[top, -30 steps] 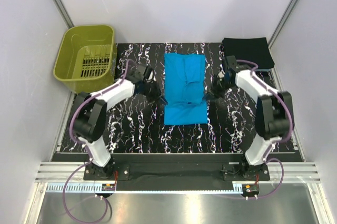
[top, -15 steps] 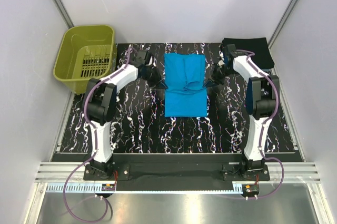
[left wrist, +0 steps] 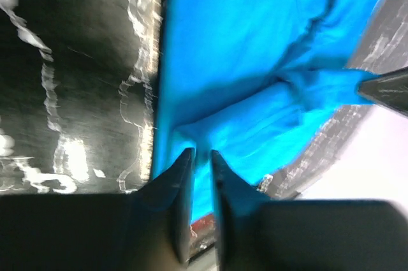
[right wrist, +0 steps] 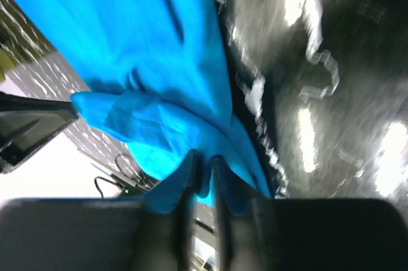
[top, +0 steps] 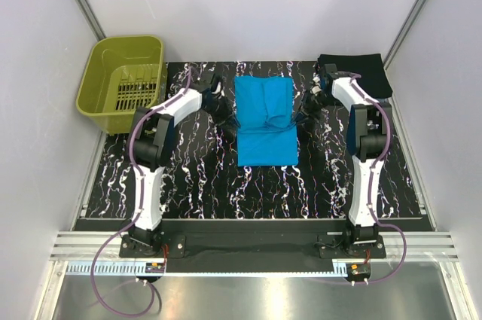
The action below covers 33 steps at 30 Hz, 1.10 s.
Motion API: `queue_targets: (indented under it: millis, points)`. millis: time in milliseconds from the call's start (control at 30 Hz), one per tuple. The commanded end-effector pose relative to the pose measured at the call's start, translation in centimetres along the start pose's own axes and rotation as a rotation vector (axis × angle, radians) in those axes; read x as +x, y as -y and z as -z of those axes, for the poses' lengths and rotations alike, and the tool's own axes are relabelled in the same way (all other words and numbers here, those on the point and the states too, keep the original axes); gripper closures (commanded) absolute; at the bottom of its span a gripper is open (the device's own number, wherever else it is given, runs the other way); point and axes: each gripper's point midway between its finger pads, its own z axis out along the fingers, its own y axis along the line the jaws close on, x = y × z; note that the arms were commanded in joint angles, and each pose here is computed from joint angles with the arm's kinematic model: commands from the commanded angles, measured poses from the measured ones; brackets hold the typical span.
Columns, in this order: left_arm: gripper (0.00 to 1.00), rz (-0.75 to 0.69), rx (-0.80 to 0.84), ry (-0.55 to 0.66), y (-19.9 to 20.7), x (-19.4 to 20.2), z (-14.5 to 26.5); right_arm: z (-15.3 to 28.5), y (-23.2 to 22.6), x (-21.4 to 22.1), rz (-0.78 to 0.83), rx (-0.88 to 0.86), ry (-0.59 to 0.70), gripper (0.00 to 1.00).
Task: Fold and stack the t-shirts
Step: Fold the tshirt
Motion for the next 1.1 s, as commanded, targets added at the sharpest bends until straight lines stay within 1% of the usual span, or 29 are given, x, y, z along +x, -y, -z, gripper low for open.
queue_targets:
  millis: [0,33,67,100,133,167,233,267,300,333,367,400,433,467,500,533,600,667,700,733,767,833,867,900,933,967,1000,1033,1067]
  points:
    - [0.7,-0.118,-0.106,0.128,0.1,-3.9,2.4,1.6,-0.5,-2.8,0.083,-0.03,0.066,0.72]
    - [0.64,-0.131,-0.158,0.144,-0.5,-4.1,3.1,2.3,-0.3,-3.5,0.088,-0.025,0.09,0.55]
    - [0.56,-0.173,-0.212,0.225,-0.5,-5.2,4.9,3.0,-0.8,-4.0,0.109,-0.027,0.113,0.46]
    - [0.49,-0.183,-0.235,0.247,-0.9,-5.3,5.6,4.2,-1.0,-3.8,0.129,-0.003,0.131,0.39]
    - [0.46,-0.198,-0.241,0.265,-0.6,-5.2,6.4,5.1,-1.1,-3.6,0.136,0.012,0.138,0.37]
    - [0.43,-0.229,-0.219,0.287,0.7,-4.6,7.6,5.9,-1.2,-3.1,0.14,0.027,0.144,0.36]
    - [0.43,-0.28,-0.199,0.256,1.6,-2.9,7.5,7.2,-1.3,-1.1,0.125,0.043,0.158,0.38]
    - [0.44,-0.323,-0.155,0.226,3.3,-1.1,7.0,6.2,-0.4,0.8,0.103,0.047,0.119,0.39]
    - [0.49,-0.331,-0.148,0.194,3.2,0.2,6.3,6.4,-2.4,1.7,0.141,0.014,0.148,0.42]
    - [0.54,-0.337,-0.131,0.169,3.4,1.3,5.6,5.8,-2.7,2.5,0.154,0.008,0.143,0.46]
    - [0.57,-0.367,-0.081,0.161,4.8,2.4,4.6,5.2,-3.1,3.3,0.171,0.003,0.143,0.49]
    - [0.6,-0.349,-0.074,0.137,4.4,3.5,3.5,3.7,-3.7,4.3,0.191,-0.003,0.15,0.58]
    - [0.61,-0.346,-0.048,0.129,4.7,4.0,2.9,3.0,-3.7,4.5,0.19,0.0,0.153,0.64]
    - [0.61,-0.331,0.009,0.111,5.7,4.5,1.8,2.0,-3.2,5.0,0.174,0.002,0.14,0.75]
    - [0.61,-0.318,0.021,0.096,5.5,4.8,1.1,1.5,-3.8,4.6,0.166,-0.029,0.157,0.85]
    - [0.62,-0.312,0.036,0.086,5.6,4.9,0.6,0.7,-3.3,4.4,0.158,-0.021,0.145,0.92]
    - [0.62,-0.303,0.062,0.069,6.0,4.8,-0.3,0.3,-2.9,4.0,0.172,-0.003,0.148,0.92]
    - [0.58,-0.299,0.062,0.085,6.3,4.6,0.4,0.7,-3.2,3.7,0.192,-0.016,0.152,0.77]
    - [0.55,-0.291,0.048,0.087,5.7,4.9,0.6,1.0,-2.7,4.1,0.193,0.002,0.136,0.64]
    - [0.52,-0.288,0.043,0.092,5.6,5.2,1.0,1.7,-2.8,4.3,0.195,0.012,0.141,0.57]
    - [0.48,-0.294,0.054,0.115,6.0,5.3,2.3,2.1,-2.3,4.7,0.189,0.024,0.133,0.48]
    - [0.45,-0.279,0.028,0.1,4.4,6.7,2.7,3.5,-2.4,6.1,0.194,0.02,0.134,0.42]
    - [0.4,-0.277,0.035,0.128,4.6,7.1,4.2,3.3,-1.2,7.6,0.17,0.04,0.107,0.33]
    - [0.38,-0.232,0.002,0.106,2.7,8.5,4.0,4.5,-1.4,8.2,0.158,0.037,0.137,0.29]
    - [0.37,-0.212,0.006,0.12,2.3,8.8,4.5,4.7,-0.9,9.0,0.138,0.046,0.142,0.25]
    - [0.34,-0.156,0.001,0.129,1.2,10.1,5.2,3.9,0.6,10.3,0.066,0.061,0.138,0.2]
    - [0.32,-0.118,0.006,0.14,0.7,10.6,5.4,5.0,0.0,10.8,0.056,0.027,0.19,0.2]
    - [0.3,-0.077,0.018,0.154,0.4,11.0,5.6,5.0,0.3,11.2,0.02,0.013,0.217,0.19]
    - [0.29,-0.058,0.092,0.207,1.6,10.7,6.4,5.0,0.4,11.7,-0.01,-0.009,0.241,0.18]
